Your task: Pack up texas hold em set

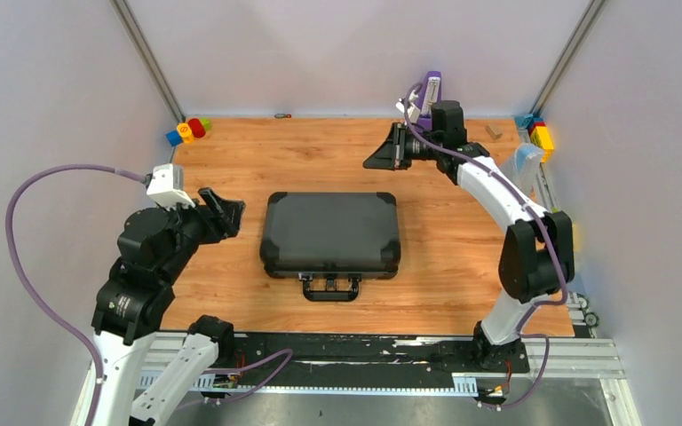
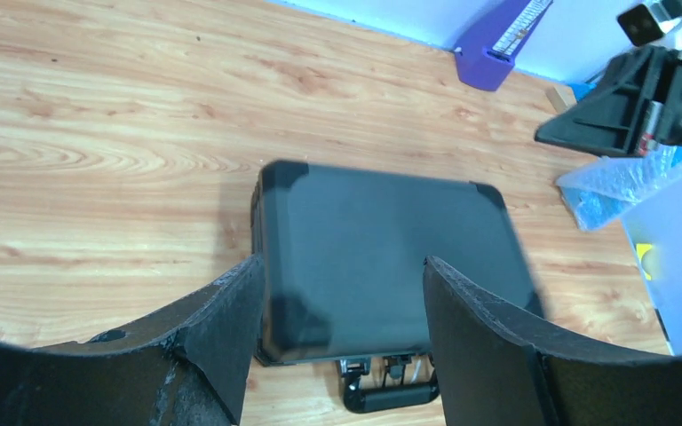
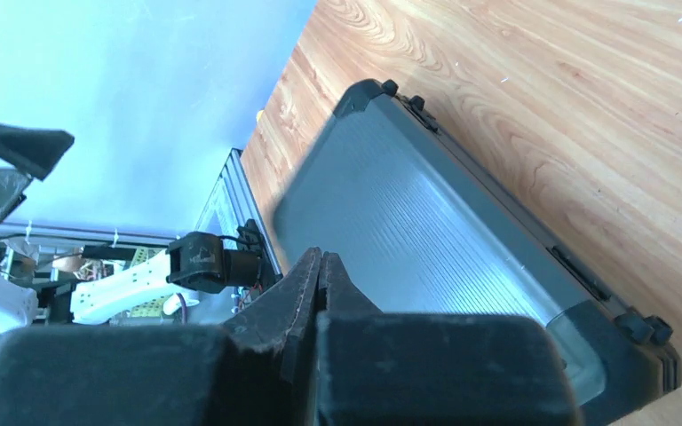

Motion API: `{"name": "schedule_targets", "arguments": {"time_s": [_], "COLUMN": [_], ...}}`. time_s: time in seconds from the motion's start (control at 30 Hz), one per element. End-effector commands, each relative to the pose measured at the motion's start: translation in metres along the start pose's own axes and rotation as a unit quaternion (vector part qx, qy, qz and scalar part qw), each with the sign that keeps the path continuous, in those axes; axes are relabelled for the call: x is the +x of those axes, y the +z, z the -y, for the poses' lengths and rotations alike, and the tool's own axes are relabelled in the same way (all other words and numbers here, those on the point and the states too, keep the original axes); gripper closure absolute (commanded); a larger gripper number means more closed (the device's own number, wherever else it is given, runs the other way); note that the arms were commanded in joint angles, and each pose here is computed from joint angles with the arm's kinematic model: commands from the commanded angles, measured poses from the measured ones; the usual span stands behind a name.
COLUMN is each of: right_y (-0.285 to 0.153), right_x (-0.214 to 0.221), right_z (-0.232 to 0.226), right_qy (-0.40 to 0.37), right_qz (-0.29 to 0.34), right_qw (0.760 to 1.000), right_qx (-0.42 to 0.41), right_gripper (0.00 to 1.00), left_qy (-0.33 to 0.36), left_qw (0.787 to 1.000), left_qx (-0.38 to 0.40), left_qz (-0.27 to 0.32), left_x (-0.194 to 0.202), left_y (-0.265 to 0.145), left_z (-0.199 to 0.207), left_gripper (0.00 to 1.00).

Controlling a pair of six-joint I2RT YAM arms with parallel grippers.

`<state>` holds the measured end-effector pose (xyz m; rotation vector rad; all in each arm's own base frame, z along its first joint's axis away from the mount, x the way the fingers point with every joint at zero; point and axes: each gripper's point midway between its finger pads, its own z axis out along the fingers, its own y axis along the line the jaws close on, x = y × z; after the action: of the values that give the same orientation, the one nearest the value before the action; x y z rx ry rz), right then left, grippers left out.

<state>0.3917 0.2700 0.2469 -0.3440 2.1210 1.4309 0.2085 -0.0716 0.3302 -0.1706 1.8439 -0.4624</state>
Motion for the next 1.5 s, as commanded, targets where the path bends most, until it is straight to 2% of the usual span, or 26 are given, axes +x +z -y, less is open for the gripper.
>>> {"name": "schedule_targets", "arguments": {"time_s": [0.0,0.2,0.3,0.43,0.53,0.57,0.63,0.67,0.7,0.8,0.93,1.17,1.33,1.47], "right_y": [-0.015,-0.024,-0.024,-0.016,-0.018,-0.020,-0.025,-0.028,-0.030,-0.035,-0.036,-0.042,-0.042,-0.041], "right_x": [0.025,0.065,0.096,0.152,0.187,0.194,0.206,0.210,0.213,0.216,0.217,0.214,0.215,0.218], "right_z": [-0.003,0.002,0.009,0.015,0.029,0.034,0.042,0.045,0.048,0.049,0.023,-0.006,-0.011,-0.011], "right_qy": [-0.020,-0.023,-0.048,-0.092,-0.080,-0.073,-0.067,-0.066,-0.066,-0.069,-0.071,-0.103,-0.112,-0.110], "right_qz": [-0.011,-0.003,-0.014,-0.061,-0.088,-0.093,-0.098,-0.097,-0.096,-0.099,-0.099,-0.076,-0.065,-0.062], "right_qw": [1.000,0.997,0.991,0.978,0.972,0.971,0.968,0.967,0.966,0.965,0.976,0.980,0.981,0.981], "right_qx": [0.007,0.074,0.128,0.179,0.204,0.210,0.219,0.225,0.231,0.234,0.182,0.150,0.146,0.144], "right_gripper": [1.00,1.00,0.96,0.91,0.88,0.78,0.42,0.33,0.29,0.29,0.37,0.38,0.39,0.38], "left_qy": [0.027,0.018,0.006,-0.017,-0.032,-0.034,-0.035,-0.034,-0.035,-0.056,-0.094,-0.079,-0.059,-0.026], "left_qw": [0.999,0.998,0.993,0.982,0.977,0.975,0.971,0.970,0.969,0.963,0.959,0.967,0.967,0.964], "left_qx": [-0.024,0.009,0.040,0.067,0.031,0.004,-0.033,-0.045,-0.050,-0.051,-0.034,-0.038,0.040,0.082], "left_qz": [-0.013,-0.052,-0.114,-0.178,-0.210,-0.218,-0.233,-0.237,-0.241,-0.260,-0.266,-0.239,-0.243,-0.252], "left_x": [0.003,0.031,0.064,0.102,0.123,0.130,0.141,0.146,0.150,0.169,0.183,0.160,0.144,0.155], "left_y": [-0.003,0.019,0.039,0.060,0.070,0.075,0.077,0.078,0.080,0.086,0.093,0.082,0.069,0.062], "left_z": [-0.010,-0.003,0.004,0.010,-0.004,-0.014,-0.029,-0.034,-0.036,-0.039,-0.033,-0.031,0.010,0.046], "left_gripper": [0.27,0.27,0.26,0.26,0.24,0.23,0.20,0.19,0.19,0.21,0.25,0.31,0.34,0.35]}}
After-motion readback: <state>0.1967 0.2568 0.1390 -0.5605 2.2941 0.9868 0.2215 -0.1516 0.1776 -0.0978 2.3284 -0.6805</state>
